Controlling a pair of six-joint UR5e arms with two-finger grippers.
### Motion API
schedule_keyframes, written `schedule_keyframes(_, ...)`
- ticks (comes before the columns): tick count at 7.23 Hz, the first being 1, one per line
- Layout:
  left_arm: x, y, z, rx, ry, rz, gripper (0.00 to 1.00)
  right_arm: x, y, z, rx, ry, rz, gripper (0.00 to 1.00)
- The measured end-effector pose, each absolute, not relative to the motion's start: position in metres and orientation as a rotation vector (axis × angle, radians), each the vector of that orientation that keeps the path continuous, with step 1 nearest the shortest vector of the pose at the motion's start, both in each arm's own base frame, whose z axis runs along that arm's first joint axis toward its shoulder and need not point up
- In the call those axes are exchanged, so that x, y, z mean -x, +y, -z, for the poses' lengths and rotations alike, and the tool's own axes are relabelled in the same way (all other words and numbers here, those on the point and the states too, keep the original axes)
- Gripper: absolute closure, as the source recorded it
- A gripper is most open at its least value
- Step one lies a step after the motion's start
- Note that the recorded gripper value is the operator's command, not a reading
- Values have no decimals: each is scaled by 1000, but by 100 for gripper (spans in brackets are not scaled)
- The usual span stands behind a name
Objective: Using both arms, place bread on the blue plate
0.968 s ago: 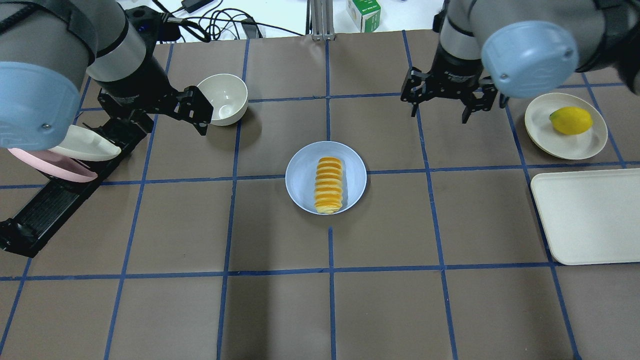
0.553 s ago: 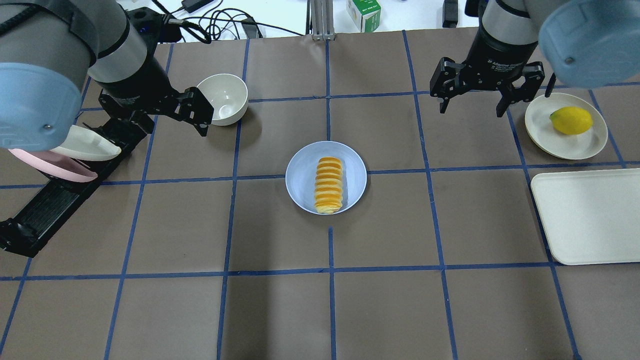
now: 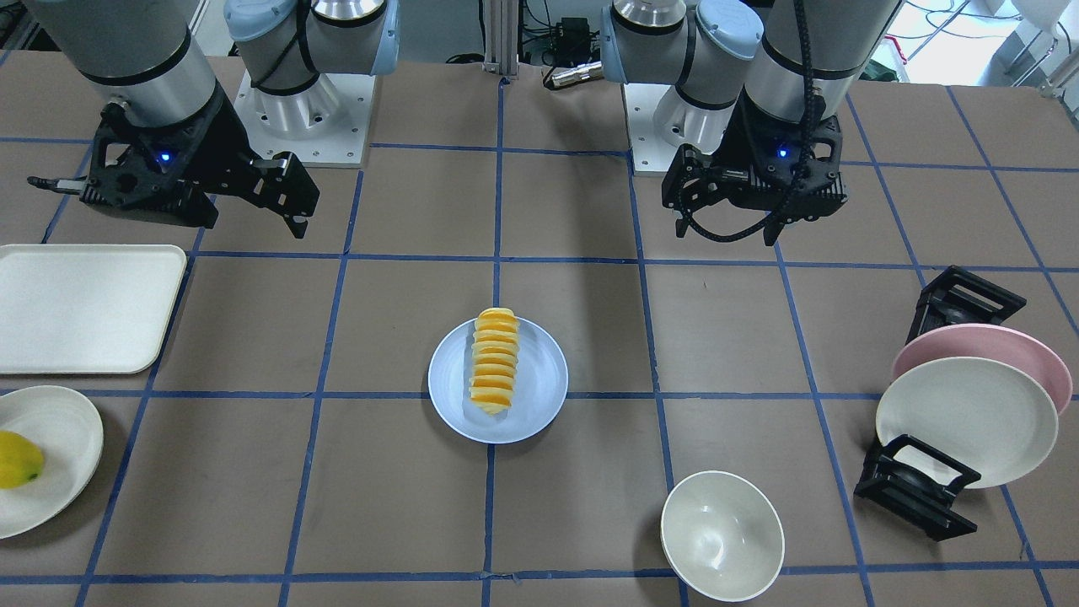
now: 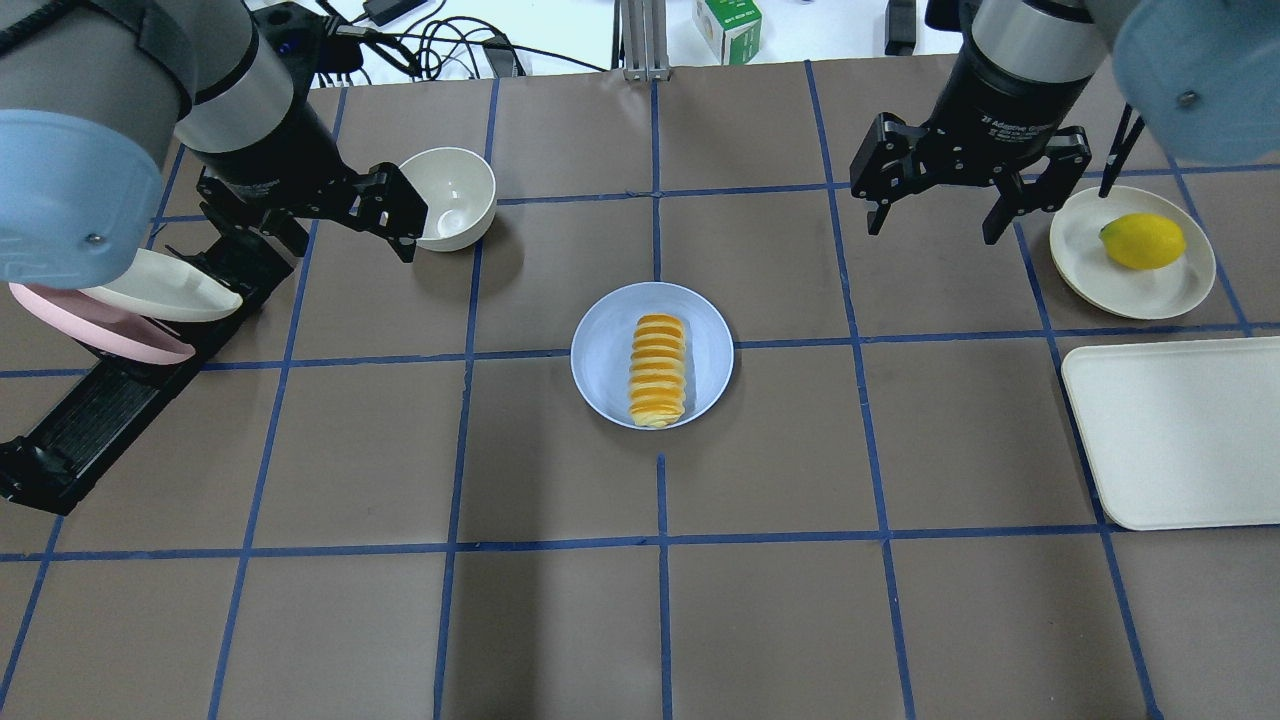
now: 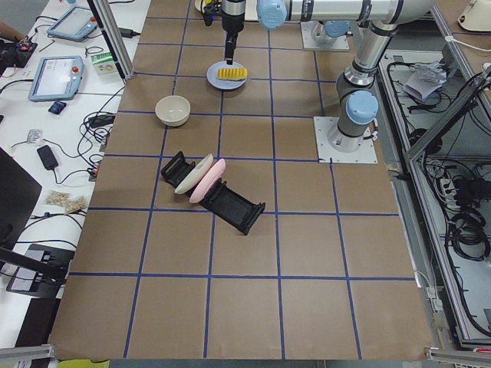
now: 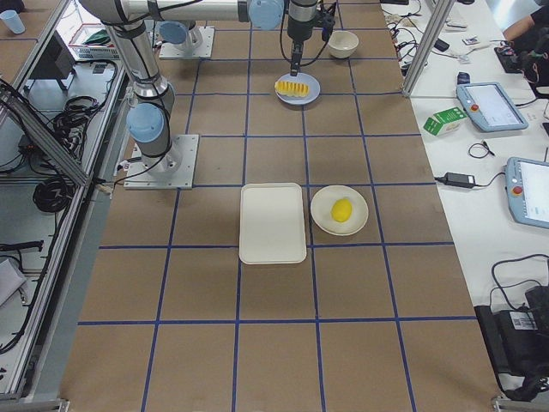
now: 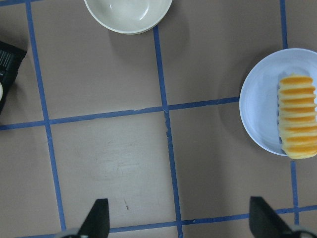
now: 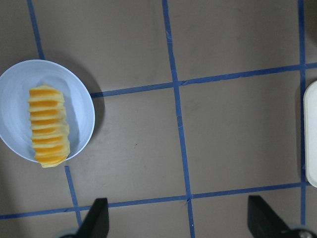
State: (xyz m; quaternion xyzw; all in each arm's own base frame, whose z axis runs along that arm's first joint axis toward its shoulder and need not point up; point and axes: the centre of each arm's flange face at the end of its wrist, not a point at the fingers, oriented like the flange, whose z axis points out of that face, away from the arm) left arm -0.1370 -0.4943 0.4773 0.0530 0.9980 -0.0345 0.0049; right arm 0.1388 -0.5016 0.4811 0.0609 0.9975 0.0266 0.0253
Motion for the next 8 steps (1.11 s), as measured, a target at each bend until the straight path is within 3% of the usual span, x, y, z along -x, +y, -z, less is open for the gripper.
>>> schedule_keyframes(8,147,-508,-476,-208,3124,99,0,-136,-504,-481,-220,3086,-78,0)
